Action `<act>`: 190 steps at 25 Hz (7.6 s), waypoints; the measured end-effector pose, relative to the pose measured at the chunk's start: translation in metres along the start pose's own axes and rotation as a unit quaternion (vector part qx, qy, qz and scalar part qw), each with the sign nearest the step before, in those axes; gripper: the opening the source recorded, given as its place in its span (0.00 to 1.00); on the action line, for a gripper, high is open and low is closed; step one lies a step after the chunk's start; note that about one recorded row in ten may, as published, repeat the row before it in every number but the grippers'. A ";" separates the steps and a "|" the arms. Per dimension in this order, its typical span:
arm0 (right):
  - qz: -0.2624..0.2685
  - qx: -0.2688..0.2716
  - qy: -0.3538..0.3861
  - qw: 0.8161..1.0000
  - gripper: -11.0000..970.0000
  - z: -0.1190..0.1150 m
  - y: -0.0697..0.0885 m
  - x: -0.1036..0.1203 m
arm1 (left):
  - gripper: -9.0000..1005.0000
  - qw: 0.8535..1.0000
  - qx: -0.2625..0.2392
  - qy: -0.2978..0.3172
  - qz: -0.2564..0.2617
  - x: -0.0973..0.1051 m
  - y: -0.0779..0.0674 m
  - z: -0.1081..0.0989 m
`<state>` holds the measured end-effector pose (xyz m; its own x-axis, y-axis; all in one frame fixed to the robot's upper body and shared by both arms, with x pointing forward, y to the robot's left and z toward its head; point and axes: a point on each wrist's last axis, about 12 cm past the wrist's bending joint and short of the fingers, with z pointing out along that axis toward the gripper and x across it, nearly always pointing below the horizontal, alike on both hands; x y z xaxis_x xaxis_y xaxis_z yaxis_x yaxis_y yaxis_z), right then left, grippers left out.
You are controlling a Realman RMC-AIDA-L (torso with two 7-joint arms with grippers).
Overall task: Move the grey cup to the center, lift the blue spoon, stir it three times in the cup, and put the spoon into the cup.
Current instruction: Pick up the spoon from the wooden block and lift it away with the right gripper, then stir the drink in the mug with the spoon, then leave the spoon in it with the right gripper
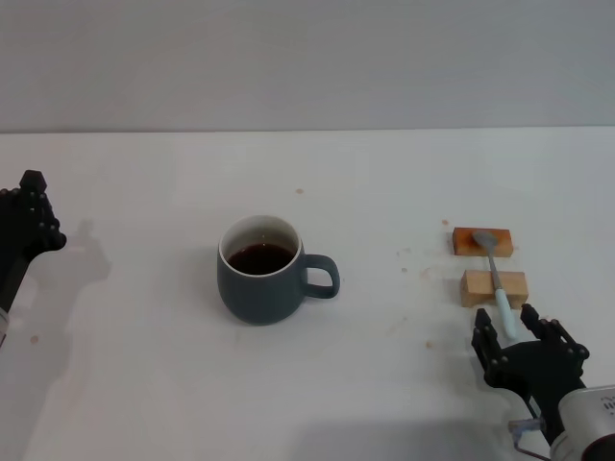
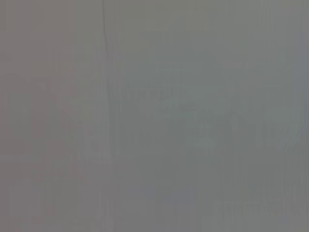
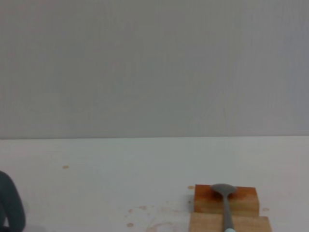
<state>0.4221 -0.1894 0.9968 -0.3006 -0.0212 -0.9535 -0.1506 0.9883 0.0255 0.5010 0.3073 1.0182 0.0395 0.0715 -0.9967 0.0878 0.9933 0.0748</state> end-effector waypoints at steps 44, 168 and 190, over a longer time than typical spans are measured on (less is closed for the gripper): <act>-0.006 0.002 0.000 1.000 0.46 0.002 -0.001 -0.001 | 0.01 1.000 -0.004 -0.008 -0.004 -0.001 0.002 -0.004; -0.086 -0.076 -0.088 0.990 0.17 0.006 -0.004 -0.140 | 0.01 0.999 -0.032 -0.009 -0.011 -0.002 0.011 -0.003; -0.203 -0.265 0.004 0.943 0.17 0.021 -0.010 -0.269 | 0.01 0.996 -0.087 -0.008 -0.019 -0.007 0.029 0.008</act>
<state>0.5241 -0.1907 1.2471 -0.1230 -0.3846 -0.9149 -0.7030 0.6845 -0.1932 0.5115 0.3350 1.0275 0.0545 0.0341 -0.9979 -0.0838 0.9960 0.0294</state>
